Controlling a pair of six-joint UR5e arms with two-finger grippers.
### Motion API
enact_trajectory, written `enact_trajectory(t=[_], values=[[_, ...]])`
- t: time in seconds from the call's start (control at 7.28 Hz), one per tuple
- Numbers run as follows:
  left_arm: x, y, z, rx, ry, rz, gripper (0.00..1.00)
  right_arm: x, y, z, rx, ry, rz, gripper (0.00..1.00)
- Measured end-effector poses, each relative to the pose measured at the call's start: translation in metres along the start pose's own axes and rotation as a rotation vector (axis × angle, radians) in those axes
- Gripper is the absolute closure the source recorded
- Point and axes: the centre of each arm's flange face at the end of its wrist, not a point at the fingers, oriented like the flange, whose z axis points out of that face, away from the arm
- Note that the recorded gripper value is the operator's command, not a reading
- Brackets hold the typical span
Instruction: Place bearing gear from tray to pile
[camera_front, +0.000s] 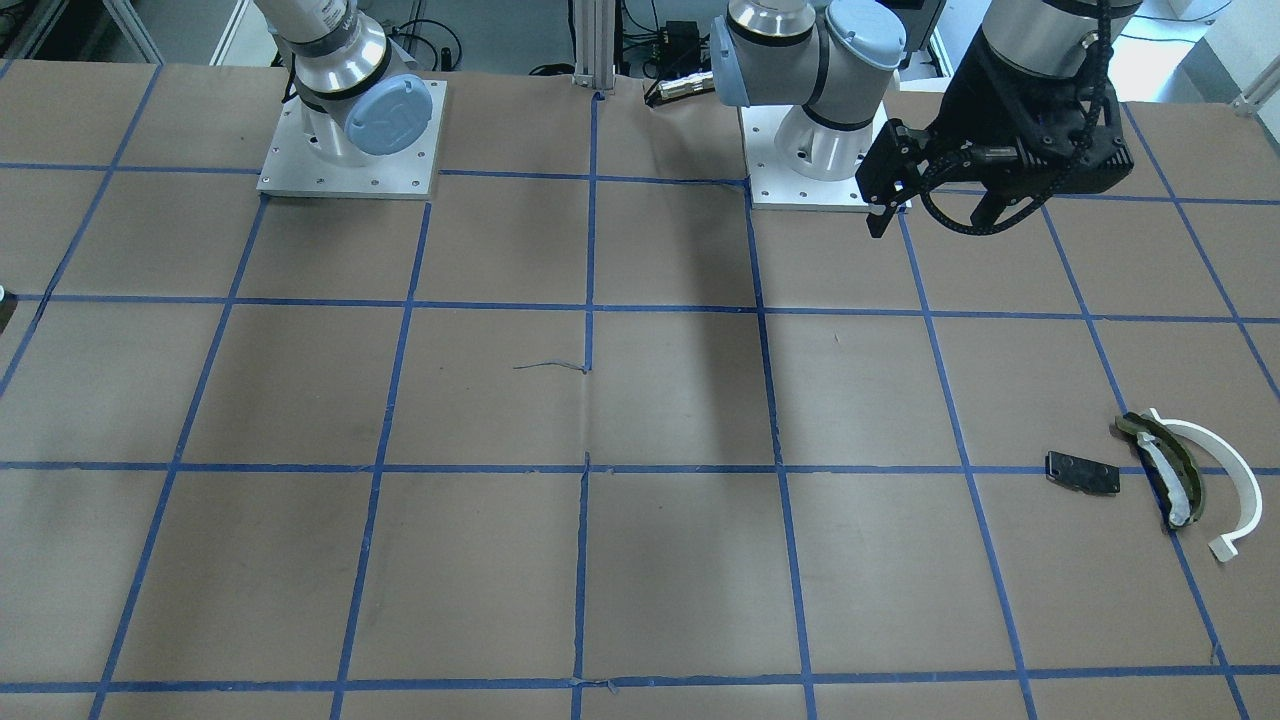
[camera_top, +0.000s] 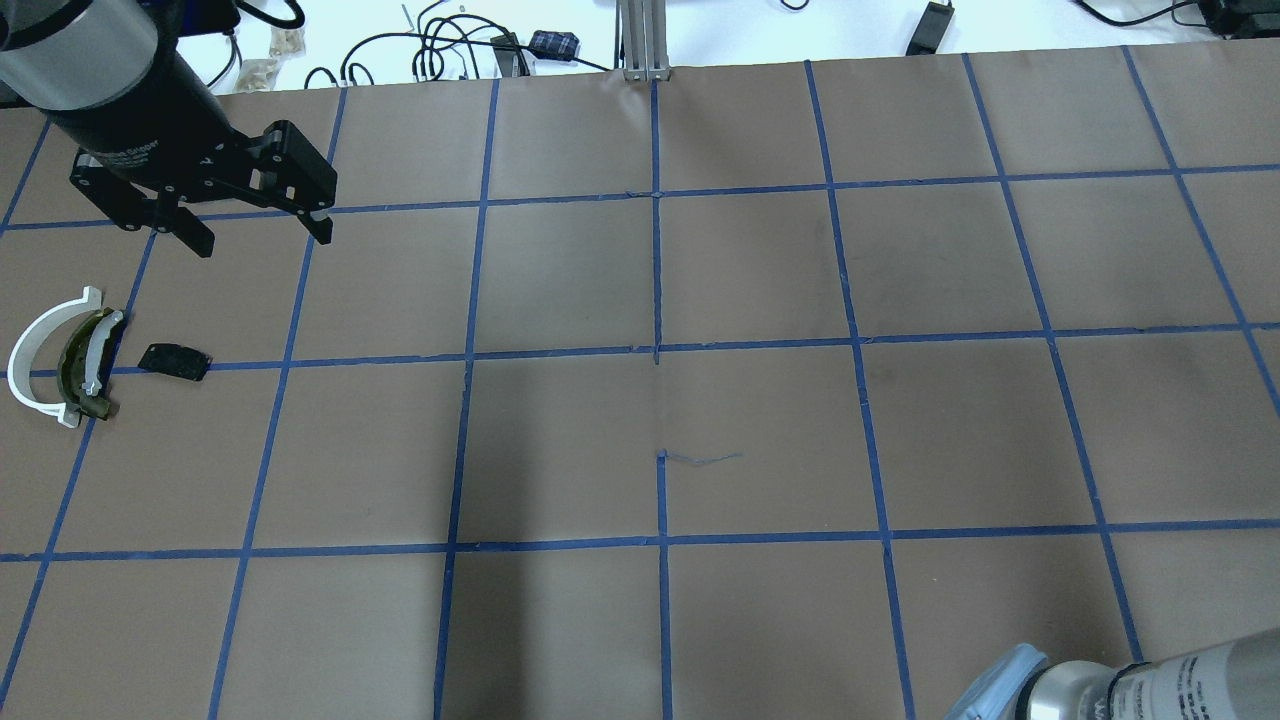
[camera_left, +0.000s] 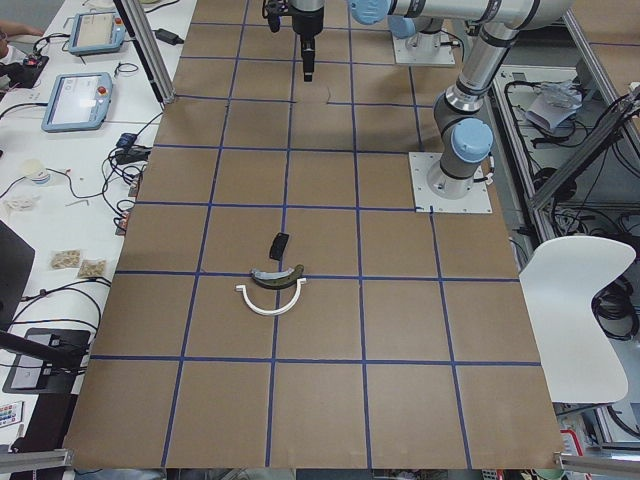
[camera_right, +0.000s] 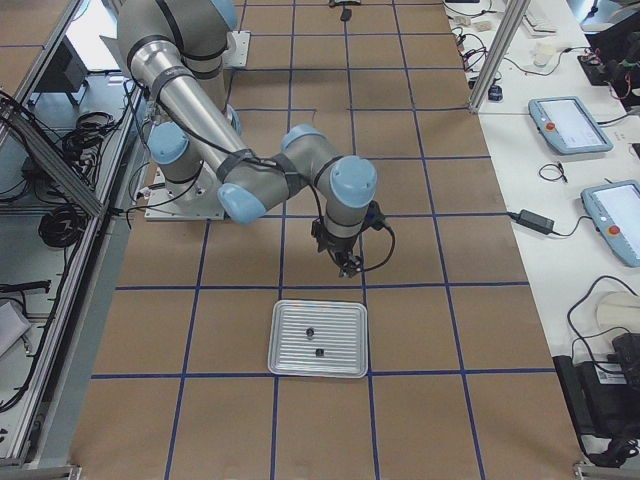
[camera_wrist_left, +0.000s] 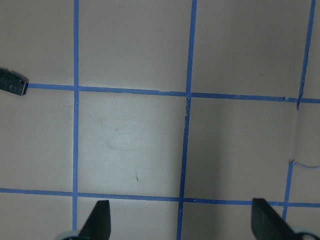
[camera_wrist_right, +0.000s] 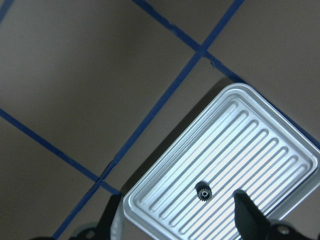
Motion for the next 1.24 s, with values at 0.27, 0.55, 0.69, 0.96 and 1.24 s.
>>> enact_trajectory(t=[0.27, 0.55, 0.69, 0.96, 1.24], values=[[0.000, -0.001, 0.002, -0.003, 0.000, -0.001, 0.00, 0.004, 0.042, 0.070, 0.031, 0.052, -0.026, 0.19], [0.000, -0.002, 0.002, -0.003, 0.001, -0.001, 0.00, 0.013, 0.063, 0.116, 0.053, 0.061, -0.023, 0.19], [0.000, -0.001, 0.001, -0.003, 0.000, -0.001, 0.00, 0.018, 0.069, 0.131, 0.071, 0.064, -0.029, 0.20], [0.000, 0.000, 0.002, -0.005, 0.001, -0.001, 0.00, 0.024, 0.074, 0.146, 0.084, 0.079, -0.035, 0.23], [0.000, 0.001, 0.004, -0.008, 0.000, -0.001, 0.00, 0.025, 0.078, 0.158, 0.089, 0.069, -0.037, 0.26]])
